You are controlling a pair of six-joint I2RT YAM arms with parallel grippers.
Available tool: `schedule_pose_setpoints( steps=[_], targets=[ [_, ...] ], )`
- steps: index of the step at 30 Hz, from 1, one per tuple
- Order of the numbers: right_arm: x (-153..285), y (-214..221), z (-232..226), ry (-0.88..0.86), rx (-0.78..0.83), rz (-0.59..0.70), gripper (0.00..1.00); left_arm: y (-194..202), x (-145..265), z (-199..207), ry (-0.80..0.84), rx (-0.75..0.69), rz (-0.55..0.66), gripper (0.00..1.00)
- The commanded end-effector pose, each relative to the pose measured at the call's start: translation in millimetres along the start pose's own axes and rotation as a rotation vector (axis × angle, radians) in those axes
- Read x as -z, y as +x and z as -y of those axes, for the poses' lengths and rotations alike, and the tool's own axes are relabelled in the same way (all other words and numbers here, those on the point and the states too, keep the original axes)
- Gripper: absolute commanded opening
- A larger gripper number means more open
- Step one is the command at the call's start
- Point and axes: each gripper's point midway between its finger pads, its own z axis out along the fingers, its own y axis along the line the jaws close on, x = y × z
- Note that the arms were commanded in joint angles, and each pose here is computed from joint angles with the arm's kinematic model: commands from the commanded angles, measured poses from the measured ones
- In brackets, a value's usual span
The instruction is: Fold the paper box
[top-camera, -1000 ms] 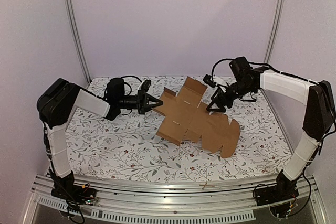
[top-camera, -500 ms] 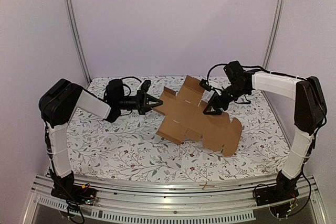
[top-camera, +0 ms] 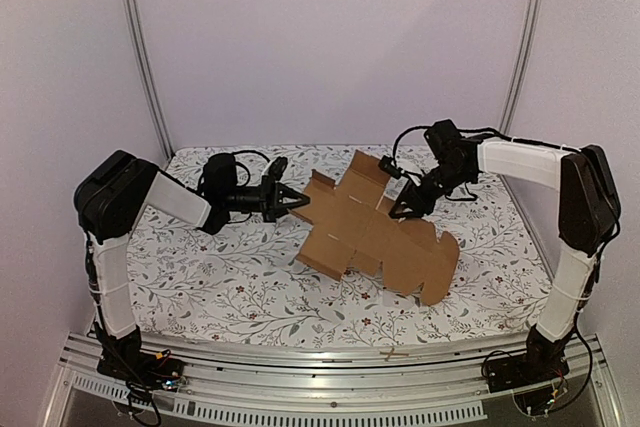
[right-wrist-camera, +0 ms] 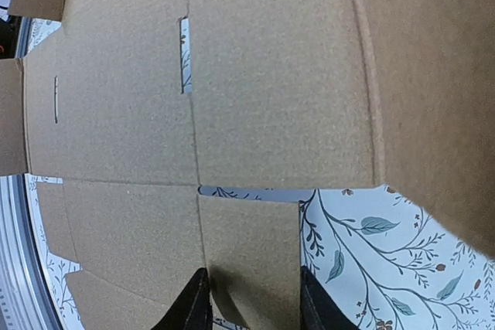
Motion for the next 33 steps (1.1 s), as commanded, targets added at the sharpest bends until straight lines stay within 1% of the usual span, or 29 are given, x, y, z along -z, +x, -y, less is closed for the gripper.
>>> schedule_pose_setpoints(
  steps=[1, 5, 8, 12, 17, 19, 22, 26, 30, 33],
  targets=[
    [-10.7, 1.0, -27.6, 0.019, 0.12, -0.053, 0.29, -7.6, 3.0, -15.0, -0.04, 0.013, 0.051, 0.0],
    [-29.1, 5.9, -36.3, 0.077, 0.212, -0.128, 0.22, -6.1, 2.2, -25.7, -0.069, 0.039, 0.053, 0.0],
    [-42.1, 9.8, -37.7, 0.125, 0.261, -0.177, 0.18, -2.0, 4.3, -41.6, -0.132, 0.062, 0.056, 0.0],
    [-59.1, 16.9, -45.9, 0.124, 0.289, -0.219, 0.16, 6.6, 8.4, -65.9, -0.219, 0.096, 0.055, 0.0],
    [-83.7, 35.1, -42.5, 0.187, 0.337, -0.329, 0.15, 20.4, 13.8, -97.4, -0.341, 0.124, 0.032, 0.0],
    [-86.5, 37.9, -40.7, 0.202, 0.326, -0.343, 0.17, 26.4, 17.3, -110.2, -0.399, 0.143, 0.02, 0.0],
    [-83.9, 37.3, -36.0, 0.236, 0.295, -0.348, 0.16, 31.2, 21.7, -122.2, -0.458, 0.151, 0.006, 0.0],
    [-83.4, 37.2, -32.1, 0.257, 0.272, -0.354, 0.13, 34.6, 23.6, -131.3, -0.49, 0.166, 0.0, 0.0],
    [-87.6, 41.7, -33.1, 0.243, 0.209, -0.384, 0.13, 38.0, 27.8, -141.2, -0.539, 0.18, -0.006, 0.0],
    [-88.5, 44.9, -37.0, 0.222, 0.187, -0.388, 0.13, 39.6, 28.5, -143.8, -0.544, 0.186, -0.008, 0.0]
  ],
)
